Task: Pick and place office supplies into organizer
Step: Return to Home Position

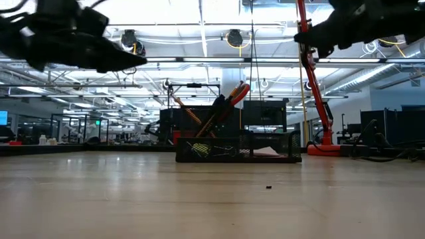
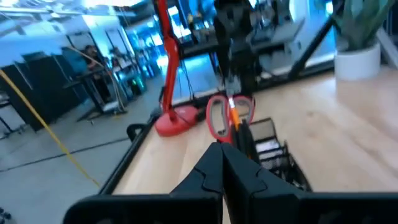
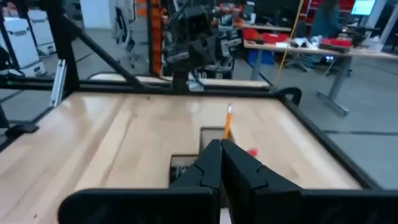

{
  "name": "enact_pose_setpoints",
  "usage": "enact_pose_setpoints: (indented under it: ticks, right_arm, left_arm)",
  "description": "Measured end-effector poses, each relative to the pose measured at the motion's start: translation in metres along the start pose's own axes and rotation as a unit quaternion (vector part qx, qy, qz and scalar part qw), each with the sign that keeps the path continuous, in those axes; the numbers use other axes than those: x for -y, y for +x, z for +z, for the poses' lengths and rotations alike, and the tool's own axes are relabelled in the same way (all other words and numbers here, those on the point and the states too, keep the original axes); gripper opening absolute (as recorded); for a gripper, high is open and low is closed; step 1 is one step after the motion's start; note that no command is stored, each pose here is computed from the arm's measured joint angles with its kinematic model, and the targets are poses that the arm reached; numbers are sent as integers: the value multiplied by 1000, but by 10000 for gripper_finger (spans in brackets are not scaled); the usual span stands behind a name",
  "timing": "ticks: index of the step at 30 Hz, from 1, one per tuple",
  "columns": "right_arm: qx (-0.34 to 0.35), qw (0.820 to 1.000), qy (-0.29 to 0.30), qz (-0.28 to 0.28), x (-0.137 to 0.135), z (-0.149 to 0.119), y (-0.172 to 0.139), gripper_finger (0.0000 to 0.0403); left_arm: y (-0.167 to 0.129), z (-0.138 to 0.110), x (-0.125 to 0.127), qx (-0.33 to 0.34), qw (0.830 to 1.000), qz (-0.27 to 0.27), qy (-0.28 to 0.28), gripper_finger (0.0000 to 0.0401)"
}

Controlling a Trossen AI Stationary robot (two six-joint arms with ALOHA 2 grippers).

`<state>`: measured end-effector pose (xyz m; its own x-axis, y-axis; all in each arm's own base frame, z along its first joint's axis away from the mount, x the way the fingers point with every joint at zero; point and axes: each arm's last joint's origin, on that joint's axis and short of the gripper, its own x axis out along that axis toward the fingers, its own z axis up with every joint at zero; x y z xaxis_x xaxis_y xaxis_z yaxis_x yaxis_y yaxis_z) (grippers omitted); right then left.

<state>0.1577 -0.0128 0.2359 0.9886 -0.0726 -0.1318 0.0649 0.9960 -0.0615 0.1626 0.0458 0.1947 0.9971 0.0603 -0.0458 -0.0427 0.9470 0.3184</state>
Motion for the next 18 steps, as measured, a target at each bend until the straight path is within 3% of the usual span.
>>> enact_pose_setpoints:
  ticks: [4, 8, 18]
  right_arm:
    - [-11, 1000, 7, -3, -10, -22, -5, 0]
    - [44, 999, 9, -4, -12, -36, -17, 0]
    - [75, 997, 3, -21, -8, -44, -45, 0]
  left_arm:
    - [-14, -11, 12, 25, 999, 20, -9, 2]
    - [-19, -18, 18, 17, 999, 39, -15, 1]
    - [-23, -8, 31, 57, 998, 1, -25, 1]
